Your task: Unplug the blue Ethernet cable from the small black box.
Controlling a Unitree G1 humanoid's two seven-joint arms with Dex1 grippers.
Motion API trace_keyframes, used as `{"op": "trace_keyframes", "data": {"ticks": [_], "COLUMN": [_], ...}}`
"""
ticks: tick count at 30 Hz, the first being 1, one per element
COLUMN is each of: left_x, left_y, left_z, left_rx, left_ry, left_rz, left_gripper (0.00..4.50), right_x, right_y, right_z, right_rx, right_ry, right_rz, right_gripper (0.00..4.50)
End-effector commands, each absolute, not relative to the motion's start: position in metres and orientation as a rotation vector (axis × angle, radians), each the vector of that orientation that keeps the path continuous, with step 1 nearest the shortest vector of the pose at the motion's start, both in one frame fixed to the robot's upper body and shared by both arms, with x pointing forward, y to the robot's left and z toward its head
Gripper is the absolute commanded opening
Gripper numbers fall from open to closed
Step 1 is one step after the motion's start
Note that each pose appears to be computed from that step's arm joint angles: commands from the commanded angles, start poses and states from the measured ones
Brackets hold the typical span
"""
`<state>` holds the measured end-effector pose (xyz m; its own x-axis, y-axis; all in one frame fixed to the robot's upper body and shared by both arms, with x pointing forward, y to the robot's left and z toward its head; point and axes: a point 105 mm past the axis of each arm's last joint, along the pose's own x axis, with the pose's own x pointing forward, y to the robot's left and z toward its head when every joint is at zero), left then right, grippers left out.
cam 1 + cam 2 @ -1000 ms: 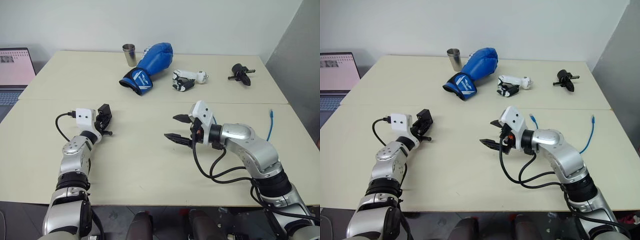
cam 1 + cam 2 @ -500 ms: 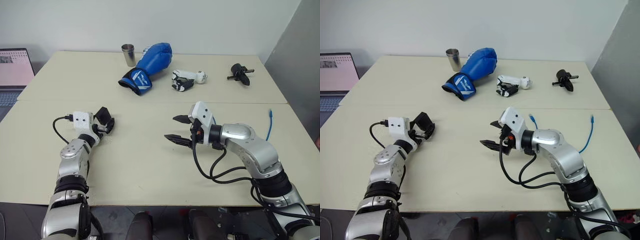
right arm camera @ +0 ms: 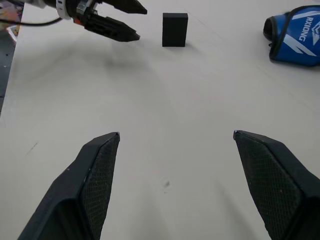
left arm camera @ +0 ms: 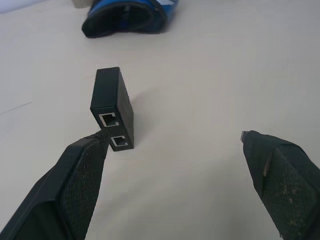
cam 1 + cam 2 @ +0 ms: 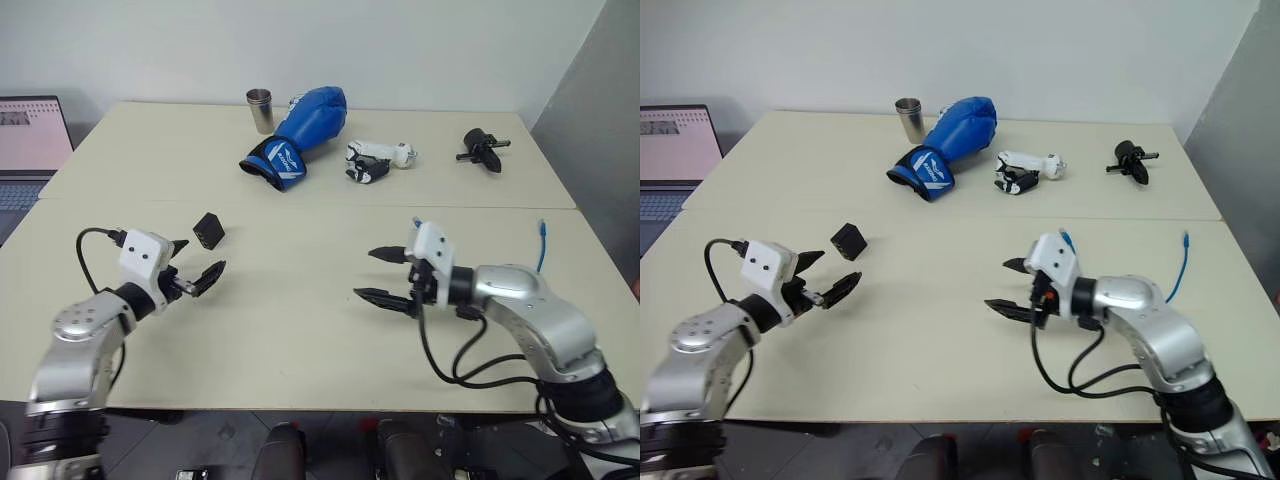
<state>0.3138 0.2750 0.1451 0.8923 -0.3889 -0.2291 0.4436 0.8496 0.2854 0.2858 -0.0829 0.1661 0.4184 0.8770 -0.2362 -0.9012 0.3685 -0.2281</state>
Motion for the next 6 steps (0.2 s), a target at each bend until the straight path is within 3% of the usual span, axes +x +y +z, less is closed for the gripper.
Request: {"op": "trace_keyframes", "data": {"ticks": [1, 6], "left_x": [0.303, 0.299], "left_y": [0.265, 0.266], "left_z": [0.174, 0.179], "left_rx": [0.36, 0.377], "left_ry": [0.158, 0.231], "left_rz": [-0.572, -0.679], "left_gripper": [4.47, 4.47], "right_x": [0.279, 0.282], "right_y": [-0.101, -0.123], "right_z": [0.185, 0.189], "right_rx": [-0.366, -0.388], "right_ry": [0.03, 0.068], "right_rz": [1.158, 1.123], "right_gripper": [3.86, 3.86]}}
